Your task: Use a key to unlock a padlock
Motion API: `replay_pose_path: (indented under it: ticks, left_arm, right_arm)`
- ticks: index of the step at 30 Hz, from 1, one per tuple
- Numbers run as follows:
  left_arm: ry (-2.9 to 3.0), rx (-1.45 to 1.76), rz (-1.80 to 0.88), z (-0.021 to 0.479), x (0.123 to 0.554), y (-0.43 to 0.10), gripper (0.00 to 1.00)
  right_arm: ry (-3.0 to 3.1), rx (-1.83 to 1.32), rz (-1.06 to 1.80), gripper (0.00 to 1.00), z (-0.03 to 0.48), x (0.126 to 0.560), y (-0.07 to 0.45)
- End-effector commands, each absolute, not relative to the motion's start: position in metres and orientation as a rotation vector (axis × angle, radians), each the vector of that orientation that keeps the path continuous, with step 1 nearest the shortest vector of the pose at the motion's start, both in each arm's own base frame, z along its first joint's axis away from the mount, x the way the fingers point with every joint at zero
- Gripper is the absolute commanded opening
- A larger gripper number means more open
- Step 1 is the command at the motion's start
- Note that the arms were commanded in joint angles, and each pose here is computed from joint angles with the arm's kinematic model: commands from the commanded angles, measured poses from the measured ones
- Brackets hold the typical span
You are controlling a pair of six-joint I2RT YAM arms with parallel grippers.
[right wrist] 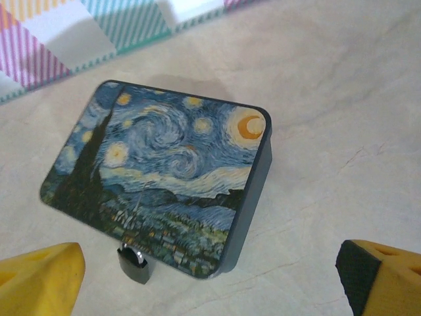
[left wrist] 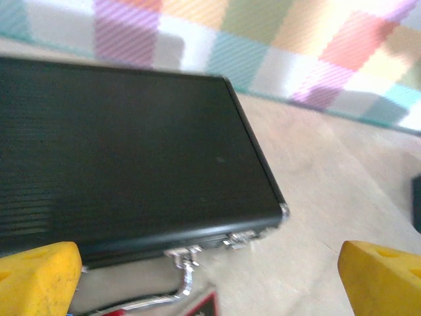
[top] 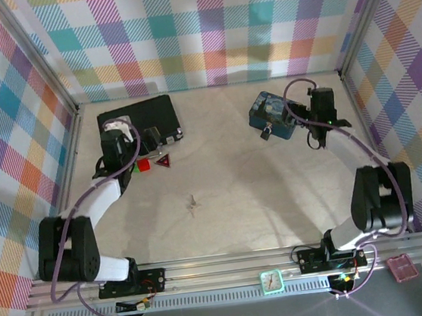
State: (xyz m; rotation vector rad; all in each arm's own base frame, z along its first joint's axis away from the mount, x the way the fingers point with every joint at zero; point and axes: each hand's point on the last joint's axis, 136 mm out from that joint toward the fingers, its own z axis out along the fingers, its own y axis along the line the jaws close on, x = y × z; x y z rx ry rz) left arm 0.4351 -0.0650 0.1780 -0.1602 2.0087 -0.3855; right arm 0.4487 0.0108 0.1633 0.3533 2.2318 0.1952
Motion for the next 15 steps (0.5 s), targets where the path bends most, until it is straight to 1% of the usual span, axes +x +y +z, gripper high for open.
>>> replay_pose_path:
  ticks: [1,5,8,15]
  left_arm:
    - [2.102,-0.225,-0.622,0.154,0.431,-0.091,1.00]
    - [2.155,-0.289,-0.599,0.137,0.431,-0.089,1.00]
    - [2.187,-0.310,-0.595,0.129,0.423,-0.090,1.00]
    - [2.177,-0.357,-0.613,0.122,0.406,-0.087,1.00]
  right_arm:
    - [2.373,0.476,0.264,0.99,0.141,0.454,0.010]
    - [2.402,0.509,0.390,0.99,0.137,0.479,0.019]
    - [2.416,0.528,0.396,0.99,0.132,0.492,0.018]
    - [2.484,0.583,0.372,0.99,0.102,0.500,0.015]
